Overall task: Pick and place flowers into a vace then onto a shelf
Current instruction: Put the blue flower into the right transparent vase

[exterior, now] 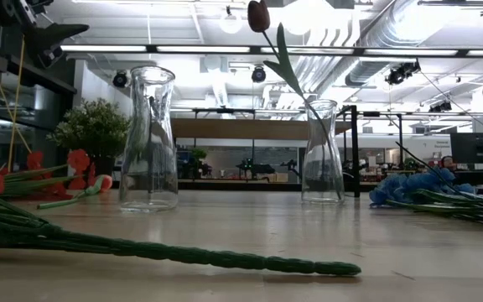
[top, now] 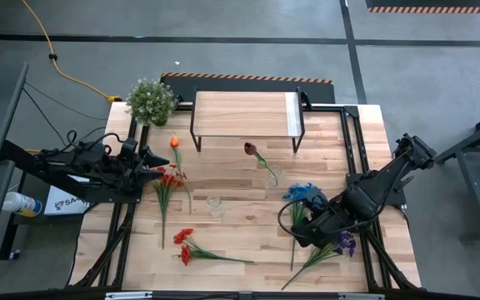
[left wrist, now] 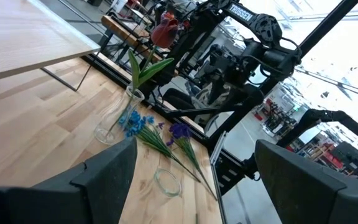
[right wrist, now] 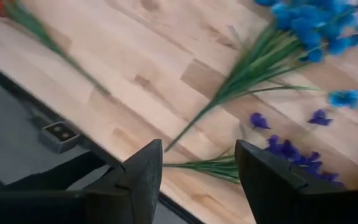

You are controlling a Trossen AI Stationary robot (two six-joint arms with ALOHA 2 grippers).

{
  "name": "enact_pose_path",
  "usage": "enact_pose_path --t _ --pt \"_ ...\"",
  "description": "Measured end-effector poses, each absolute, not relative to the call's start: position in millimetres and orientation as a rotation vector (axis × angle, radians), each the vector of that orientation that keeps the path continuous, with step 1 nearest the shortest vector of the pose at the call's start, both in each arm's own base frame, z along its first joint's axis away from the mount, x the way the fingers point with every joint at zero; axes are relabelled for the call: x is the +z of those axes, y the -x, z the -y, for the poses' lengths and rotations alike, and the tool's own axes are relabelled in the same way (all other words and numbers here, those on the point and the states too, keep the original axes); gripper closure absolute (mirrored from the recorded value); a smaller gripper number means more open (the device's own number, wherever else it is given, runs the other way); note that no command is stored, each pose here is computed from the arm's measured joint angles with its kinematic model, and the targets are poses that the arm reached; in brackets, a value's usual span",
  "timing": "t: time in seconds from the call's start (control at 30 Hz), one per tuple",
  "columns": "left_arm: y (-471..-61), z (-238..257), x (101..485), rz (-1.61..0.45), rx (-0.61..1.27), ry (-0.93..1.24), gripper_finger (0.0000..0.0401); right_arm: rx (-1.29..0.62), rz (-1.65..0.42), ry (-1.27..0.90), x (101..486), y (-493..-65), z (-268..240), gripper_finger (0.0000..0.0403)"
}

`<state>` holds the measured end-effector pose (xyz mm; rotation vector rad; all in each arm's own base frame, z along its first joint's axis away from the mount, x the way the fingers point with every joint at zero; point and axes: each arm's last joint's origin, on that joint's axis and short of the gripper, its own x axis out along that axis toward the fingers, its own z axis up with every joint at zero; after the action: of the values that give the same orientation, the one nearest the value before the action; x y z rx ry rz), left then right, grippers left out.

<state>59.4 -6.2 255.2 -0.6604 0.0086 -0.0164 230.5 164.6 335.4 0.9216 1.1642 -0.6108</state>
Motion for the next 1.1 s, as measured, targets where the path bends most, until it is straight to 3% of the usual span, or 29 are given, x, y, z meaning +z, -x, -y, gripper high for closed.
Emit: enact_pose_path --t 0.43,1.1 --pt "-59.4 6.2 255.2 -0.009 -0.017 0.66 0.0043 -0.443 -1.09 -0.963 341.2 -242.6 -173.4 0.021" --pt "-59.4 6.2 255.2 -0.009 -0.017 0.66 0.0043 -0.411 -1.122 -0.983 341.8 -242.8 -175.2 0.021"
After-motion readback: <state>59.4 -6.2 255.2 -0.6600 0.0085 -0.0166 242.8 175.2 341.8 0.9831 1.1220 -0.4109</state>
